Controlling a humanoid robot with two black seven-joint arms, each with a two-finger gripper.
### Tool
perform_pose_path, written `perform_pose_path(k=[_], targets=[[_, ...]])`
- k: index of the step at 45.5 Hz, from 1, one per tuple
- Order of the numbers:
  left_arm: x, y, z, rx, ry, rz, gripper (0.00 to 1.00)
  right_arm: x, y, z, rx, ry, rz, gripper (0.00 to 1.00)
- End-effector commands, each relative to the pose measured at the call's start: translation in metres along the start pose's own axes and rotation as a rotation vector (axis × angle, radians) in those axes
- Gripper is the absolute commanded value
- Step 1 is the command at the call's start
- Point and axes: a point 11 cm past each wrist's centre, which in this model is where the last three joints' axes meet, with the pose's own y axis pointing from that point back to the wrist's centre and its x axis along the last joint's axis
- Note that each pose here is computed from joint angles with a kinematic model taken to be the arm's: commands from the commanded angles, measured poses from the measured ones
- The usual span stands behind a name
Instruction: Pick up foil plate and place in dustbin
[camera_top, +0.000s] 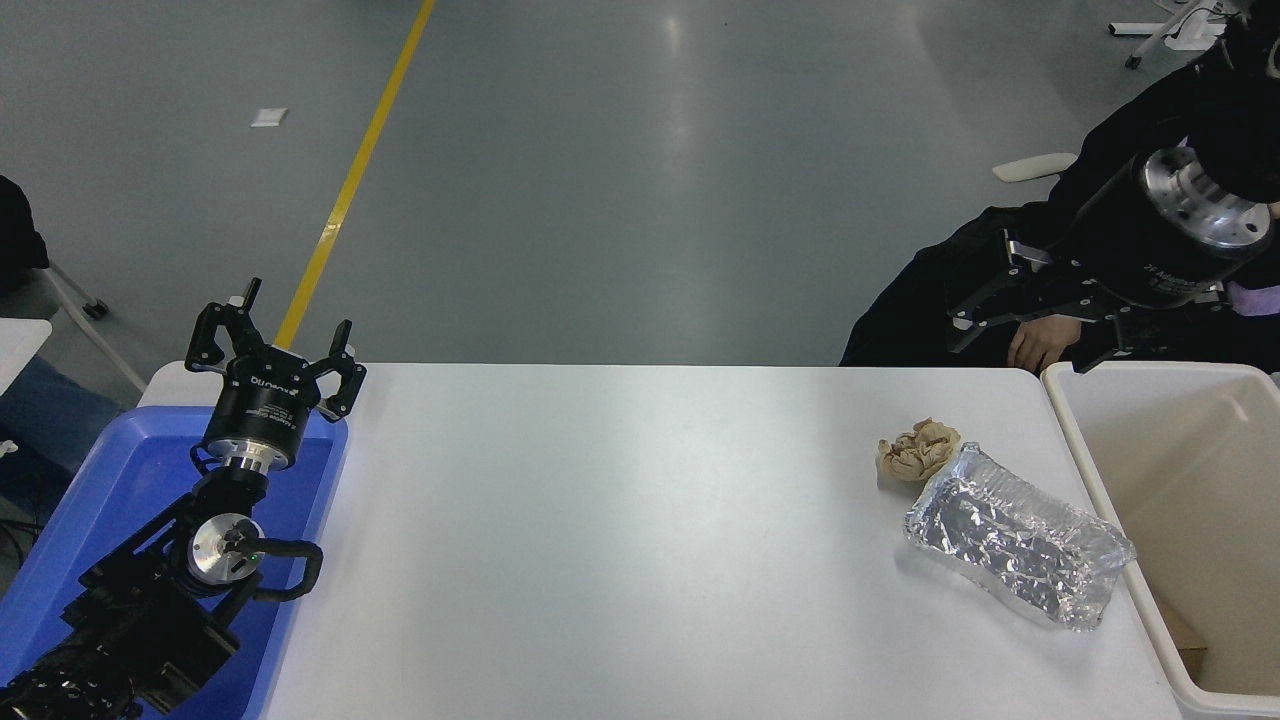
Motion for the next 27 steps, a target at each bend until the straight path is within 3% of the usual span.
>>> perform_pose_path(k=[1, 9, 16, 27], targets=[[0.001, 0.001, 0.0, 0.001, 0.0, 0.001, 0.98, 0.0, -0.01, 0.031, -0.04, -0.071, -0.019, 1.0], [0.001, 0.001, 0.0, -0.001, 0.0, 0.001, 0.98, -0.004, -0.019, 0.072, -0.001, -0.196, -0.027, 1.0], [0.001, 0.001, 0.0, -0.001, 0.0, 0.001, 0.98, -0.002, -0.017, 0.122, -0.089, -0.295, 0.0, 1.0], [0.001, 0.001, 0.0, -0.001, -0.001, 0.003, 0.98, -0.026, -0.032, 0.178, -0.077, -0.431, -0.029, 1.0]])
